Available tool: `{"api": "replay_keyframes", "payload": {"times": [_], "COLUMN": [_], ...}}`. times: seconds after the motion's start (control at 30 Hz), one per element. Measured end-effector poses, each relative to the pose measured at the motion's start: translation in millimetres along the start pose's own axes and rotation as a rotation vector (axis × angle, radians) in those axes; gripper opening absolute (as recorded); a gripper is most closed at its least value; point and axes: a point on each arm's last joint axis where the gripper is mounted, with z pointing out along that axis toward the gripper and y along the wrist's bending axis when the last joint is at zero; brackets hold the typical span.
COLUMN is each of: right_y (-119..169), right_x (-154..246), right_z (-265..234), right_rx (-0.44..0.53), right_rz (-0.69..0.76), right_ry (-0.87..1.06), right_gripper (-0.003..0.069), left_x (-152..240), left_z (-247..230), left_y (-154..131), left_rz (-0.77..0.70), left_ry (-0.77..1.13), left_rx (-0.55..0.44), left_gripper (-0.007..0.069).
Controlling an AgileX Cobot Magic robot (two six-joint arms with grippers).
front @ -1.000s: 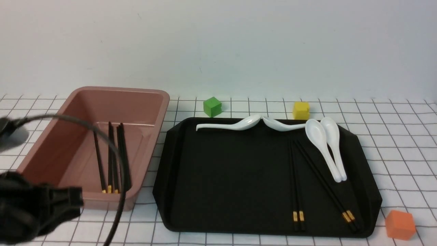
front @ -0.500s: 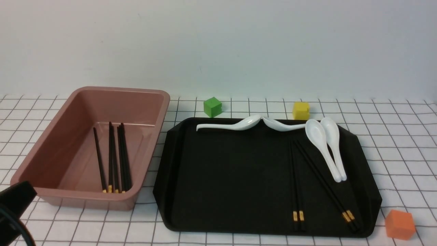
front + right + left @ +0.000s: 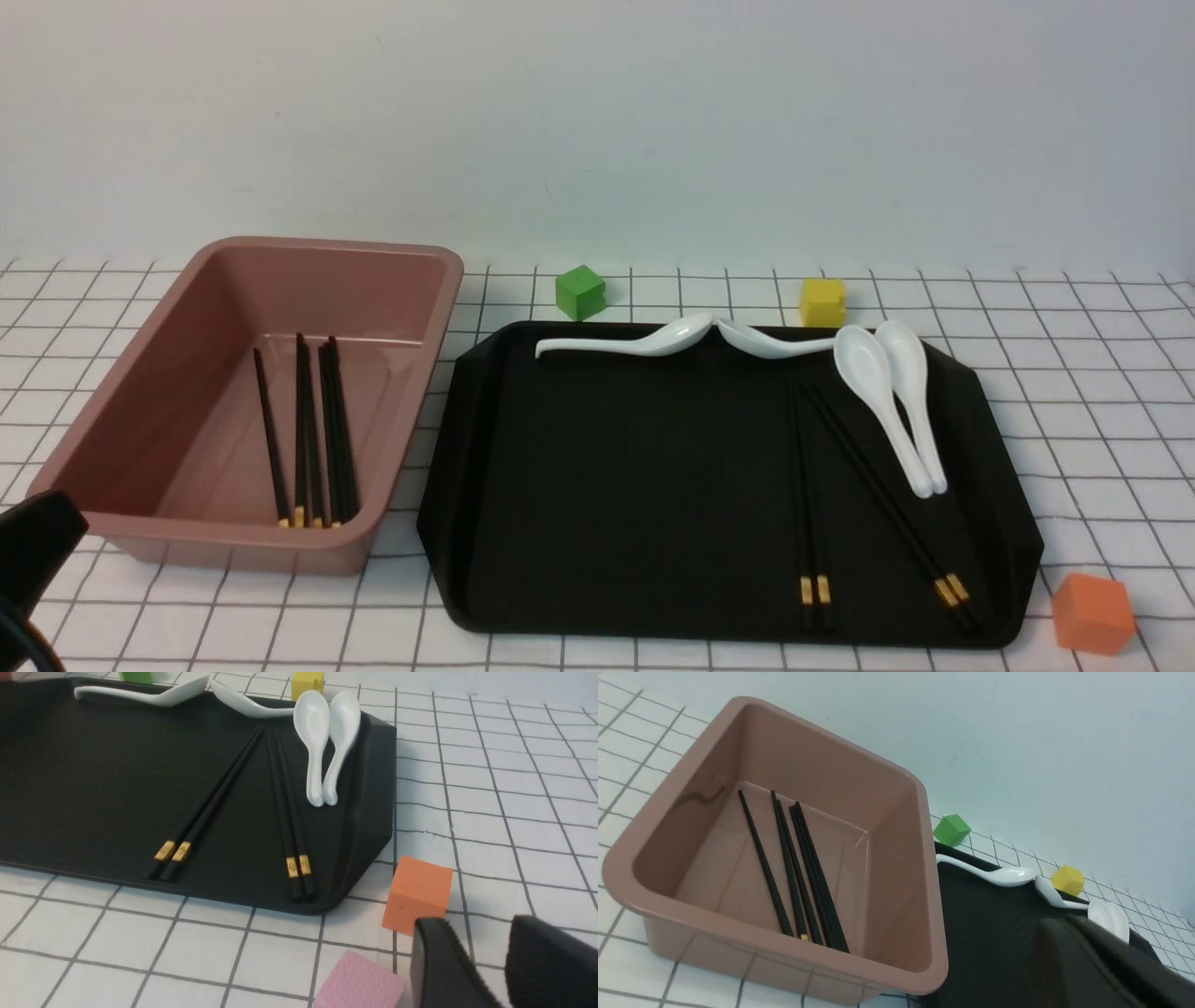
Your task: On white black tablecloth take chopsticks from black tray and put them in box.
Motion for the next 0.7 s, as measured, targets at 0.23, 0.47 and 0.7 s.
{"api": "replay_keyframes", "payload": {"times": [0.23,0.47,0.7], "right_y": [0,0,0], "right_x": [0,0,0], "right_z": [0,0,0], "right_rx": [0.000,0.000,0.000], "right_rz": [0.000,0.000,0.000], "right_ry": [0.000,0.000,0.000], "right_gripper": [0.0239,0.0239,0.0239], "left_x": [15,65,84], "left_z": [-26,-24,-24], "left_y": [6,43,50], "left_rz": [0.048,0.121,0.148], "left_ry": [-0.098,-0.056,0.128], "left_rx": [0.066,-0.087,-0.124], "left_gripper": [-0.0013,-0.0013,-0.0012]}}
